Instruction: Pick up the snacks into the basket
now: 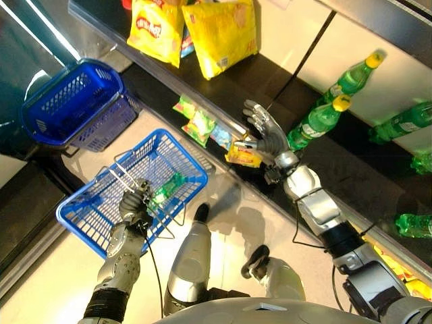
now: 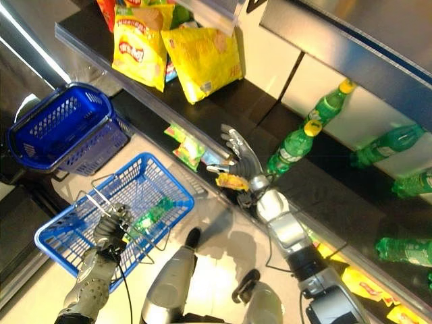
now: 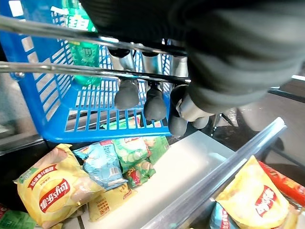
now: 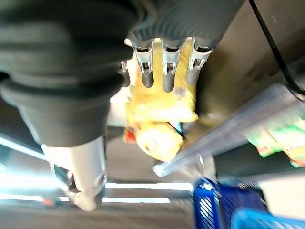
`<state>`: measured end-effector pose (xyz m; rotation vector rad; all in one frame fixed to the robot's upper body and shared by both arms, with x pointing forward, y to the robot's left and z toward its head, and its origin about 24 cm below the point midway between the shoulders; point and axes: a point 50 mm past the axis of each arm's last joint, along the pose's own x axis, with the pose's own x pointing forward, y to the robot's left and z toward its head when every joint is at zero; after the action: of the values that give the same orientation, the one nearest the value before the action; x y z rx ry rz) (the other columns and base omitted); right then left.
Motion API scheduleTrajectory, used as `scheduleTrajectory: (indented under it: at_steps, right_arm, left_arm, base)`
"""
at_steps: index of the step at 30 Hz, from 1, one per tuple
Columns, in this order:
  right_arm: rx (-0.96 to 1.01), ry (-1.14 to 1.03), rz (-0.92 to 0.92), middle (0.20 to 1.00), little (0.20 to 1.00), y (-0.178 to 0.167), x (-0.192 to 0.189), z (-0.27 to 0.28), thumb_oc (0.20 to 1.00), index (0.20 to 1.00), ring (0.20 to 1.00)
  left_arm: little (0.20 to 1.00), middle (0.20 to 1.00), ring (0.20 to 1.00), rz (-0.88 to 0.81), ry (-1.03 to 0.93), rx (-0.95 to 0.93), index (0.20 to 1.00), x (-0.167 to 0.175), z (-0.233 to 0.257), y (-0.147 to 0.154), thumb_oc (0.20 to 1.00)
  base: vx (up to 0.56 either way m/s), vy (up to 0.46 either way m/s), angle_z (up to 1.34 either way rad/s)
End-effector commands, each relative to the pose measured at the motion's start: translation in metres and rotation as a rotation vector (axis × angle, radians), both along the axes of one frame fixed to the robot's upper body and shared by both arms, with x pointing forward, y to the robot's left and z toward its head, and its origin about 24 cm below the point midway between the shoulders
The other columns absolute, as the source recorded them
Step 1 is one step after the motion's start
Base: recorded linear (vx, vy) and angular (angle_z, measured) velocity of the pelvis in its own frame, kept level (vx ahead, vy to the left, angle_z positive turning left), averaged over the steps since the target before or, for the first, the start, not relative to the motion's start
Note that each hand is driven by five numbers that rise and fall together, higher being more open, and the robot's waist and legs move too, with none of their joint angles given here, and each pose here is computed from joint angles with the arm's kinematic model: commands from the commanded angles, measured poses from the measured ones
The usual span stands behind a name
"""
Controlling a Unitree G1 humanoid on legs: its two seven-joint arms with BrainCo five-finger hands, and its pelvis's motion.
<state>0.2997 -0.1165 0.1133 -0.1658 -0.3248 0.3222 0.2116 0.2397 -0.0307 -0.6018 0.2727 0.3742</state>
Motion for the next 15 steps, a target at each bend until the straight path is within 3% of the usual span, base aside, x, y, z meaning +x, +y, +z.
scheduleTrajectory:
  at_steps: [1,15]
  right_arm:
    - [0.056,-0.097,0.038,1.0,1.0,0.001,-0.006,0.014,1.0,1.0,1.0]
    - [0.111,0.13,0.038,1.0,1.0,-0.023,-0.024,-0.033,1.0,1.0,1.0]
  left_arm:
    - [0.2,0.2,0.2,0.02,-0.285,0.132,0.2,0.019,0.048,0.013,0.2]
    - [0.2,0.2,0.2,0.117,-0.141,0.104,0.2,0.006,0.014,0.023,0.2]
  base:
    - [0.07,0.077,-0.21]
    - [0.02,0.057,-0.31]
